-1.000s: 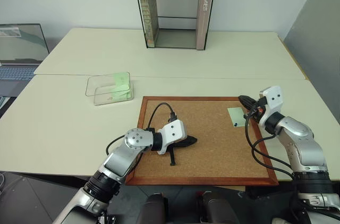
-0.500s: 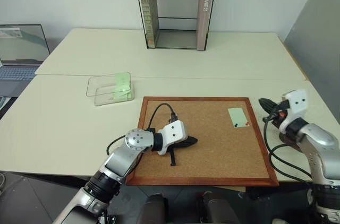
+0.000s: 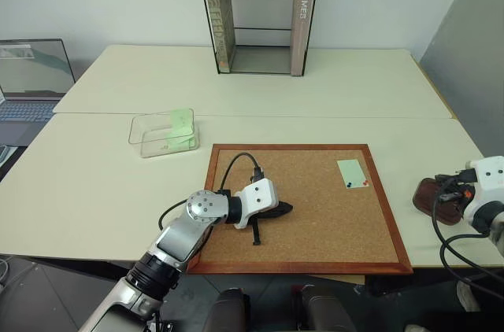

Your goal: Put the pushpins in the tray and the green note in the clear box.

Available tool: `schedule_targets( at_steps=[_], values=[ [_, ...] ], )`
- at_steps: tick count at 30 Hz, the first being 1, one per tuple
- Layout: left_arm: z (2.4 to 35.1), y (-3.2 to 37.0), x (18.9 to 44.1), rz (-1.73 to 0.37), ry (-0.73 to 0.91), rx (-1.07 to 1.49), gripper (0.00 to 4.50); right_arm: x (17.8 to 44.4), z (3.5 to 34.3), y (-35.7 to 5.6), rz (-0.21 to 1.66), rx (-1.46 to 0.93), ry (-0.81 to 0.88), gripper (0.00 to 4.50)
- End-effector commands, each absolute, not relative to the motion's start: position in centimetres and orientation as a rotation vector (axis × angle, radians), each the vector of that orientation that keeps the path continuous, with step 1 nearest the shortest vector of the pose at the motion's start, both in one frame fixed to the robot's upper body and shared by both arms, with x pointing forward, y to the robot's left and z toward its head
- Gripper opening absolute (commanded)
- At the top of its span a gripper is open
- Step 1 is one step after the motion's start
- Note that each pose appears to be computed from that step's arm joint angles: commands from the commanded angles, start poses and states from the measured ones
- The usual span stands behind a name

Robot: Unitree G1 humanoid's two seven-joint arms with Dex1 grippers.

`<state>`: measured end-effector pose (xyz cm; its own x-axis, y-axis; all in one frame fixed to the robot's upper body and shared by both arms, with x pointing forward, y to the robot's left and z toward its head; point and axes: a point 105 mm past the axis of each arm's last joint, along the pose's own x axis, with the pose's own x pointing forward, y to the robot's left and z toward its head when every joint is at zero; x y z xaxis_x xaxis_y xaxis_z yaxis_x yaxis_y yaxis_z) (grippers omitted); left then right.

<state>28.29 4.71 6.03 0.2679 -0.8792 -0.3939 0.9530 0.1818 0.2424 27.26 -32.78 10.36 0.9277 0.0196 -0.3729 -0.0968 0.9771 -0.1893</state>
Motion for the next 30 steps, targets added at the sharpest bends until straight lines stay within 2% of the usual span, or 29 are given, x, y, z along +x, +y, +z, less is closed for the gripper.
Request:
schedule_targets(
  at_steps=[1,13,16,19,24,27,30],
  values=[
    [3.5,5.6,28.3,-1.276,0.292,0.512,0.0,27.0,10.7,-33.1,0.06,-0.223,0.39,0.03],
    [3.4,5.4,28.2,-1.277,0.288,0.516,0.0,27.2,9.8,-33.6,0.04,-0.243,0.434,2.58],
    [3.3,5.4,28.2,-1.275,0.289,0.515,0.0,27.3,10.4,-33.5,0.047,-0.24,0.403,3.09],
    [3.3,5.4,28.3,-1.275,0.288,0.515,0.0,27.5,11.7,-33.1,0.065,-0.212,0.335,3.81],
    [3.3,5.4,28.4,-1.275,0.287,0.516,0.0,27.3,13.9,-30.3,0.231,-0.132,0.215,3.91],
    [3.3,5.5,28.4,-1.277,0.286,0.521,0.0,27.0,13.6,-27.4,0.358,-0.113,0.206,3.91],
    [3.3,5.6,28.5,-1.276,0.286,0.524,0.0,27.1,12.9,-25.8,0.399,-0.123,0.204,3.91]
  ],
)
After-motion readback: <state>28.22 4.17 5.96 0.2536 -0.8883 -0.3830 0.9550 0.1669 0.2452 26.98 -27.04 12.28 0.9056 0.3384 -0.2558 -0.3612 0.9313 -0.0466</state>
